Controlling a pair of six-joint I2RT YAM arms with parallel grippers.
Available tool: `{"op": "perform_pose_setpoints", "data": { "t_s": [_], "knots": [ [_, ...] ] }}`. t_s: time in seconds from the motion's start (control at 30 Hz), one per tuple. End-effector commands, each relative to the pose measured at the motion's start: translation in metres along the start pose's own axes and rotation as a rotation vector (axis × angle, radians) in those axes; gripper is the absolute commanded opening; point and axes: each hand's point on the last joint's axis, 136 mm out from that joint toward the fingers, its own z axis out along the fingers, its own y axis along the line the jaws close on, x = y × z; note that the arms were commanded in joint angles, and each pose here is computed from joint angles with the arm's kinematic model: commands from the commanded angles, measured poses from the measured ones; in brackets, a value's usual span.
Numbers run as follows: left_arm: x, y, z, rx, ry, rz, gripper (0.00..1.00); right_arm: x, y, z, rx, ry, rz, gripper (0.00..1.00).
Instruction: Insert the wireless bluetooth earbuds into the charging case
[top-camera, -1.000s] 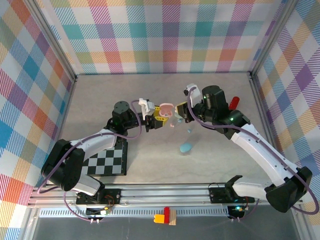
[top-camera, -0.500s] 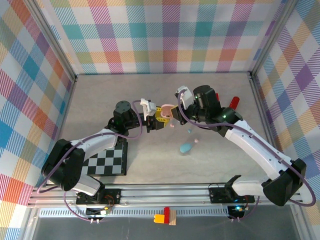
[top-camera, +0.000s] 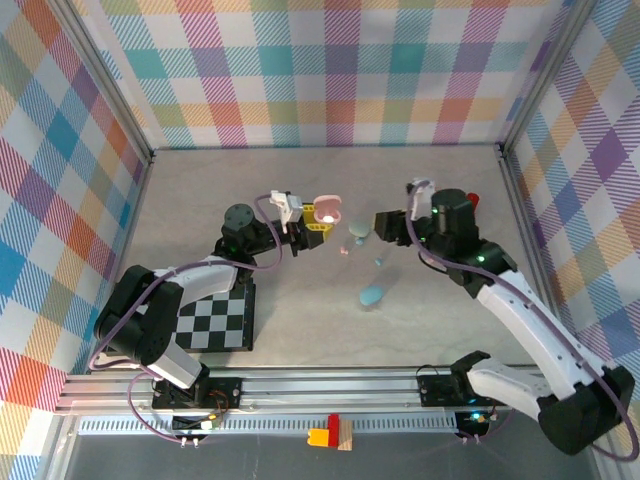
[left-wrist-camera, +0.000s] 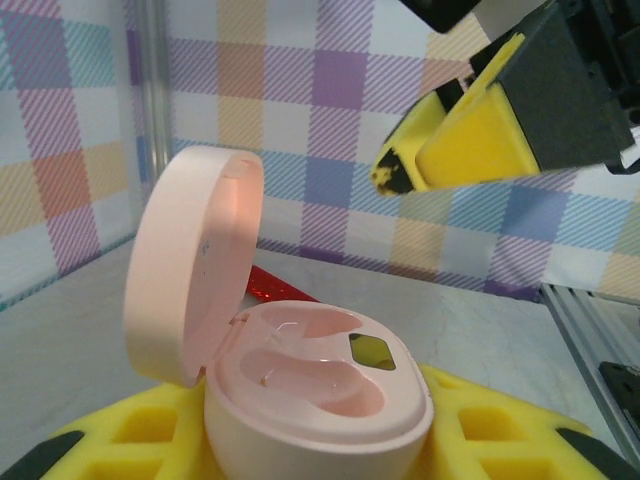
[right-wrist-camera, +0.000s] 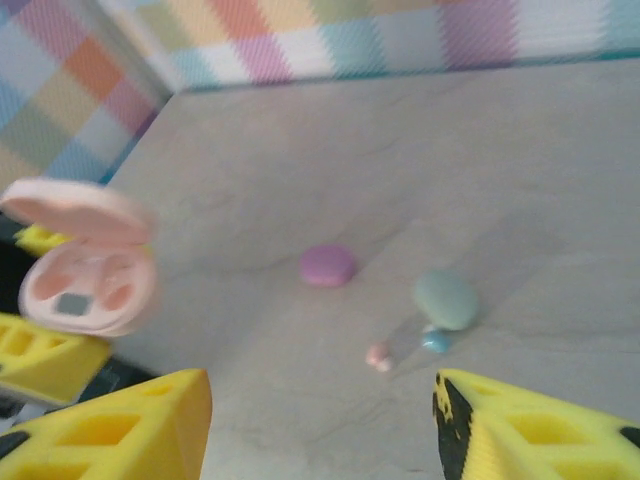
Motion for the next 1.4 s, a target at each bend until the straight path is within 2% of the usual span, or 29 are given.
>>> {"op": "perform_pose_setpoints", "data": {
  "t_s": [0.0,0.1,0.27,0.5,0.87,1.23,1.37],
  "knots": [
    [-0.009,0.002,-0.007,-0.011,-0.047,0.034,0.39,-0.007,-0.044,-0.011,0.163,-0.072,0.177,0.61],
    [-0.012,0.003,-0.010,-0.017,-0.061,0.037,0.39,0.018,-0.091,-0.010,0.321,0.024,0.282,0.63],
    [-0.014,0.001,-0.013,-0.013,-0.067,0.040,0.39,0.085,-0.149,0.016,0.511,0.331,0.360,0.67],
    [-0.013,-0.004,-0.018,-0.012,-0.062,0.039,0.39,0.136,-0.189,0.051,0.581,0.494,0.416,0.65],
    [-0.019,-0.007,-0.018,-0.002,-0.068,0.041,0.39,0.166,-0.227,0.068,0.650,0.588,0.509,0.60],
    [-0.017,-0.006,-0.017,0.002,-0.061,0.036,0.39,0.162,-0.238,0.083,0.666,0.602,0.490,0.37],
    [-0.017,-0.005,-0.017,0.000,-0.063,0.037,0.39,0.164,-0.237,0.083,0.664,0.624,0.495,0.32]
  ]
}}
